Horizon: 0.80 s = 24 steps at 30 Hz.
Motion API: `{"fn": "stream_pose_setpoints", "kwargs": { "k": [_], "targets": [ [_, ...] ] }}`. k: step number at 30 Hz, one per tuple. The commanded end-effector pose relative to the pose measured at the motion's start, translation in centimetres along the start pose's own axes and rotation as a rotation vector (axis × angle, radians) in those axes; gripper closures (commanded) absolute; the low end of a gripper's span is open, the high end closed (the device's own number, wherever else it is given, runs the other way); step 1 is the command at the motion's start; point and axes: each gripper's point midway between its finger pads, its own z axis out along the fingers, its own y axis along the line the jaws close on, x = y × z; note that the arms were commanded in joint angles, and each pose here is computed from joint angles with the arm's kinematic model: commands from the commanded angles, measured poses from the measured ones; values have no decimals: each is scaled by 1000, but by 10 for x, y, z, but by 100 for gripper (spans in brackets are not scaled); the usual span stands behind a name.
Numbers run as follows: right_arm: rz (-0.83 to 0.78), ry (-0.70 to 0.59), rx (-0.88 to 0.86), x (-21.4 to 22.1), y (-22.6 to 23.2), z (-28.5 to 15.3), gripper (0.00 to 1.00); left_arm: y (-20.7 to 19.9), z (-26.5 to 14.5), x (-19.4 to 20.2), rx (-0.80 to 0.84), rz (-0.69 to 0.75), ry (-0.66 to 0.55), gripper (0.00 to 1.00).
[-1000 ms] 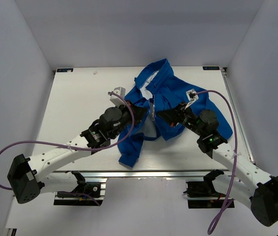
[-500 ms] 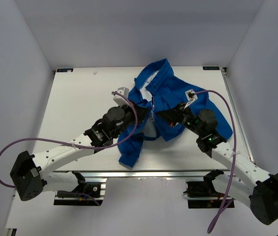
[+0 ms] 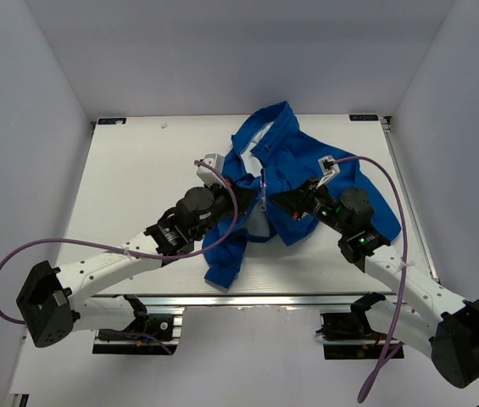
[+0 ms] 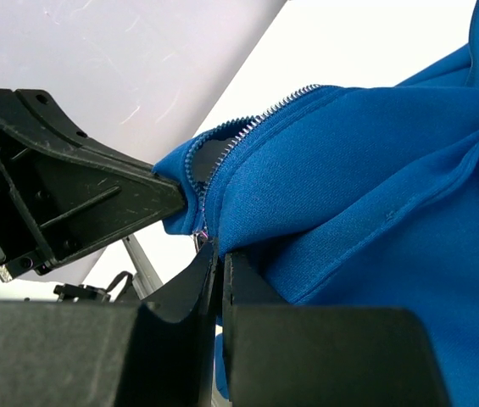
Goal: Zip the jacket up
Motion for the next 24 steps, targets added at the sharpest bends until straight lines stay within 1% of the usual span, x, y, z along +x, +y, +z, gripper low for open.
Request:
{"fn": "stream_pose_setpoints", "kwargs": {
  "k": [1,9,19,24],
  "targets": [
    [-26,-50,-45,-23,18,3,100,-22,-10,-17,103,25,-46,100],
    [-12,-33,-53,-22,21,4,100,-24,-11,-16,139,66,-65,100],
    [-4,-29,-33,-20,17,3,100,-16,-15,-21,109,102,-93,100],
    [3,0,-62,-16,21,5,100,-19,-13,-19,128,121,-91,100]
  ]
}}
